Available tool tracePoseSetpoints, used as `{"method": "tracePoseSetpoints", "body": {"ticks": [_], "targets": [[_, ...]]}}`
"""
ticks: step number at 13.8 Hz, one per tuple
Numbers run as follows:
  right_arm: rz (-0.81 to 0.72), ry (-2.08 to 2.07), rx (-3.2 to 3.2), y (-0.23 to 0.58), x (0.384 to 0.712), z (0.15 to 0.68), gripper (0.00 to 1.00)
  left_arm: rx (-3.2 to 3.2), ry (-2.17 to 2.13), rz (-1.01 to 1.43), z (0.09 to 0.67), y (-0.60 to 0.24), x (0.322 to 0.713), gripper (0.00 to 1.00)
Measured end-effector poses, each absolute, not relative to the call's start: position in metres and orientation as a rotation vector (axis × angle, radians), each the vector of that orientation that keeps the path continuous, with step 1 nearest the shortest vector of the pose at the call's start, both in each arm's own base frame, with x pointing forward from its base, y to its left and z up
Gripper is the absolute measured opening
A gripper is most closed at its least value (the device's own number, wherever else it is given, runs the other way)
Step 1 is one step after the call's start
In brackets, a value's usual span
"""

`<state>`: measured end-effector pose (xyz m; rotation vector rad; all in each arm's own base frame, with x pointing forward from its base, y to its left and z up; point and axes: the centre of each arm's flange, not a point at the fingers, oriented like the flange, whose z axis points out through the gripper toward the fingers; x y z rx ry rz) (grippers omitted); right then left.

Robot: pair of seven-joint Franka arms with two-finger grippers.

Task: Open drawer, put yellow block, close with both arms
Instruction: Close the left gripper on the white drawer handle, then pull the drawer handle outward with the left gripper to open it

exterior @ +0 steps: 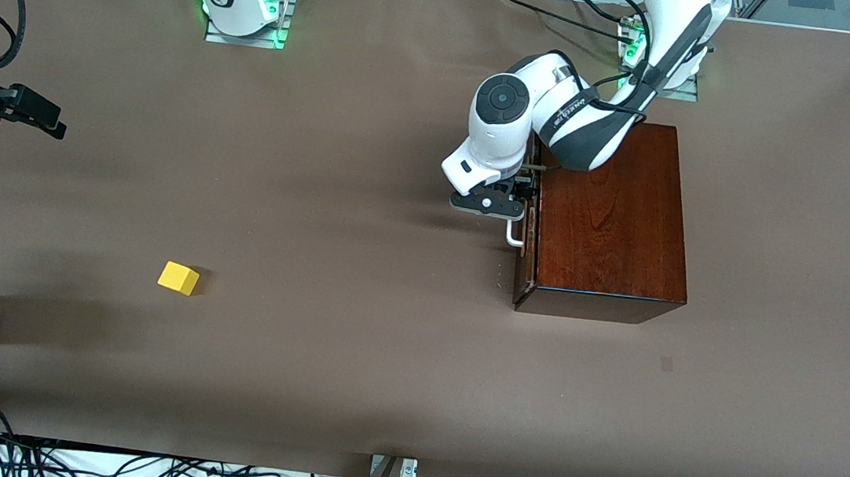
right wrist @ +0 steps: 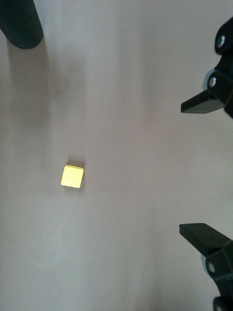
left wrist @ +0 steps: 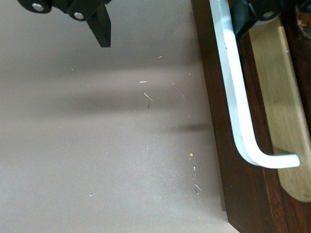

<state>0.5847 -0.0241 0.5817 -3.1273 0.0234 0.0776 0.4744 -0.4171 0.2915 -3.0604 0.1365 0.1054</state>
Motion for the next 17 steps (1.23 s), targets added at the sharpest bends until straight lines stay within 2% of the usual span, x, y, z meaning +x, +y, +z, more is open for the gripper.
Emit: {"method": "tracePoseSetpoints", "body": {"ticks": [6,17], "targets": [[0.090,0.023,-3.128,-0.024,0.587,0.577,1.00,-3.076,0.118,0.070,0.295,-0.447,0.461,1.00],[0.091,0.023,-3.128,-0.024,0.587,0.576,1.00,-3.100,0.091,0.054,0.294,-0.484,0.460,1.00]]}}
